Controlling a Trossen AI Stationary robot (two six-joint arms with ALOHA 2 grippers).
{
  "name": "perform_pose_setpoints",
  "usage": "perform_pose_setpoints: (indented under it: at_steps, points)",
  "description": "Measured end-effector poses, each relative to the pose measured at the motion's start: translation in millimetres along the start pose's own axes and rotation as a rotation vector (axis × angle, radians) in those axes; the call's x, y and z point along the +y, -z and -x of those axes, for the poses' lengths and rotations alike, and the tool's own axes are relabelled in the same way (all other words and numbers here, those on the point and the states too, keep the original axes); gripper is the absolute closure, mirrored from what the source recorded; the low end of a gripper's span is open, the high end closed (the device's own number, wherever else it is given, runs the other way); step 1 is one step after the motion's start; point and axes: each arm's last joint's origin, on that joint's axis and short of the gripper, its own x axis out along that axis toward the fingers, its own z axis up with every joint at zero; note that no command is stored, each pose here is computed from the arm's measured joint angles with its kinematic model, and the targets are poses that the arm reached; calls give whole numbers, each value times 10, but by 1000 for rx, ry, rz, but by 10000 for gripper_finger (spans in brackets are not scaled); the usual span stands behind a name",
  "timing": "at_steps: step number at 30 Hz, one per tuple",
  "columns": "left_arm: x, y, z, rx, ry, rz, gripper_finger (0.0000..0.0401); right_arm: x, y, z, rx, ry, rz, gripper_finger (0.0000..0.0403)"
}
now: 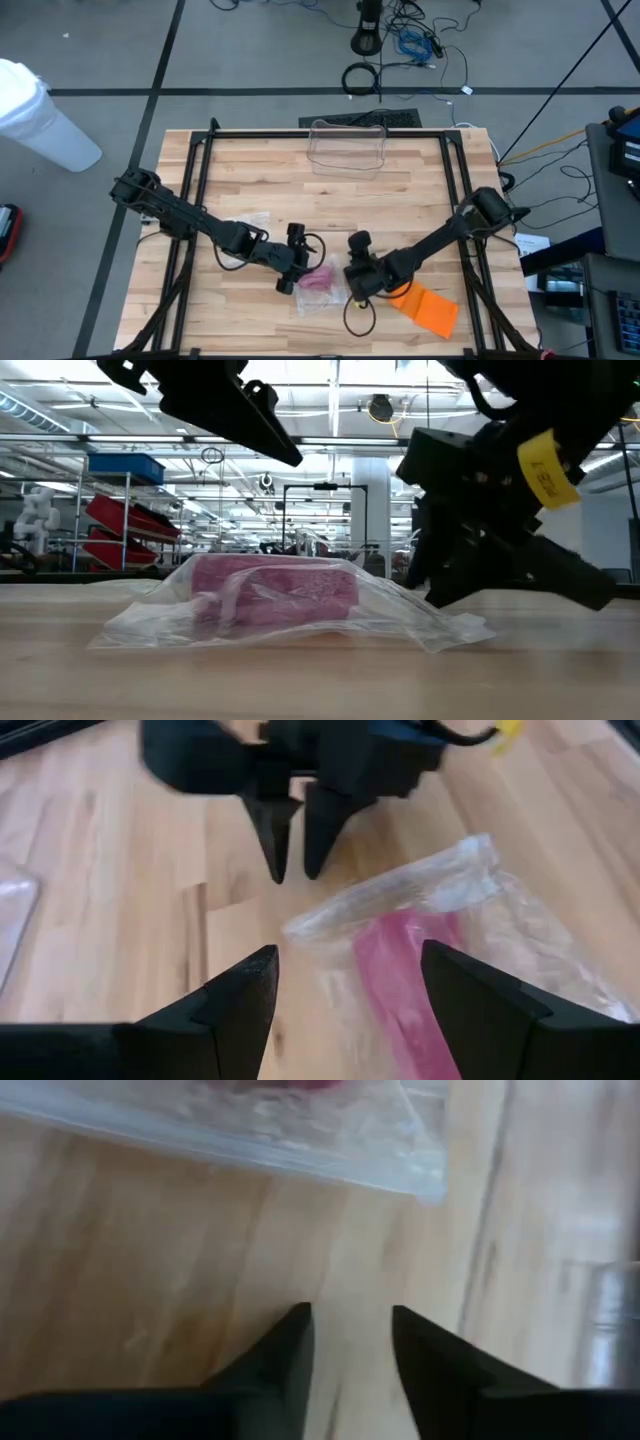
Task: Roll bandage
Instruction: Close the zip bag
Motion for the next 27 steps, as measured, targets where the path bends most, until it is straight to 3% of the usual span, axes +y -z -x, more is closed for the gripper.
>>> perform_pose_setpoints:
  at_steps: [4, 8, 11, 17, 27]
  points:
    - [-24, 48, 8, 48, -5, 33, 148, 63, -7, -22, -5, 96, 61, 222]
    - [-49, 165, 27, 166, 0, 85, 148, 108, -80, 16, -74, 106, 105, 192]
    - [-85, 246, 51, 243, -3, 121, 148, 131, -165, 62, -129, 84, 110, 187]
    - [-190, 369, 7, 269, -6, 173, 148, 108, -271, 77, -217, 96, 79, 191]
    - [-157, 507, -238, 322, -103, 145, 148, 146, -348, 128, -302, 58, 66, 192]
